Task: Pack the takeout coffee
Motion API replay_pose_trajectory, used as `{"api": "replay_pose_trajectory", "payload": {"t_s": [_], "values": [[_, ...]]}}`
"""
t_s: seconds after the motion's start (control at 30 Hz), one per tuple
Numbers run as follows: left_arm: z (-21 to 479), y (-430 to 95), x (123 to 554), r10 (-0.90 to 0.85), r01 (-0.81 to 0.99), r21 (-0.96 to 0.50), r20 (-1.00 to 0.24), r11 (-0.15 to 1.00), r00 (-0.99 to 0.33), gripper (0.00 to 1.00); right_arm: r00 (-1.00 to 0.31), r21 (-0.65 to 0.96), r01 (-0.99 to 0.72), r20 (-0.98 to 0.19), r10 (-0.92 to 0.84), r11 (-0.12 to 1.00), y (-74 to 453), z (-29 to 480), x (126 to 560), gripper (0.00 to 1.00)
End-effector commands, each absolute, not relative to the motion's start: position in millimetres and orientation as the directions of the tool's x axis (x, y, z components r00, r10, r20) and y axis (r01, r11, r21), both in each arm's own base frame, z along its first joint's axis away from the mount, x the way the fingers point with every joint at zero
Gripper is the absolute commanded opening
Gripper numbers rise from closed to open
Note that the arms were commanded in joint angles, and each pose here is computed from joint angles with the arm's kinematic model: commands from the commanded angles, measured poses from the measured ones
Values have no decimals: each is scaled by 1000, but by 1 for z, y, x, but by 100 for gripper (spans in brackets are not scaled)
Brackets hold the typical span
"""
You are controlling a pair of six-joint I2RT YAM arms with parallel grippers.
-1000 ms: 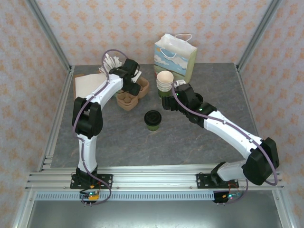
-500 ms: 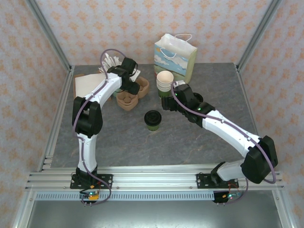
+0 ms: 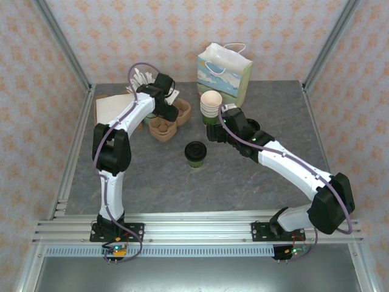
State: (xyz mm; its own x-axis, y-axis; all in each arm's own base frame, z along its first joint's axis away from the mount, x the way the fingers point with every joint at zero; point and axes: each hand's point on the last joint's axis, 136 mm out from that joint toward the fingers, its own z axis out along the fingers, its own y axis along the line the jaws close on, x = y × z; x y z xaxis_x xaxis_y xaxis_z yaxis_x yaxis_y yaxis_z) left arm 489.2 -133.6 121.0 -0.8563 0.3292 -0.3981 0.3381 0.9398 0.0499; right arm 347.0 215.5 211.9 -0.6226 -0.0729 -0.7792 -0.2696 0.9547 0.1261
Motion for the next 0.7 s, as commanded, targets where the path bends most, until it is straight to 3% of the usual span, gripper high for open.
{"api": "replay_pose_trajectory", "payload": {"t_s": [0.0, 0.67], "values": [[123, -131, 490, 336, 349, 38, -385, 936, -859, 52, -635, 139, -257, -770, -59, 956, 216, 211, 348, 82], [114, -139, 497, 338, 362, 5, -371, 932, -865, 48, -652, 135, -252, -756, -65, 958, 217, 204, 348, 82]]}}
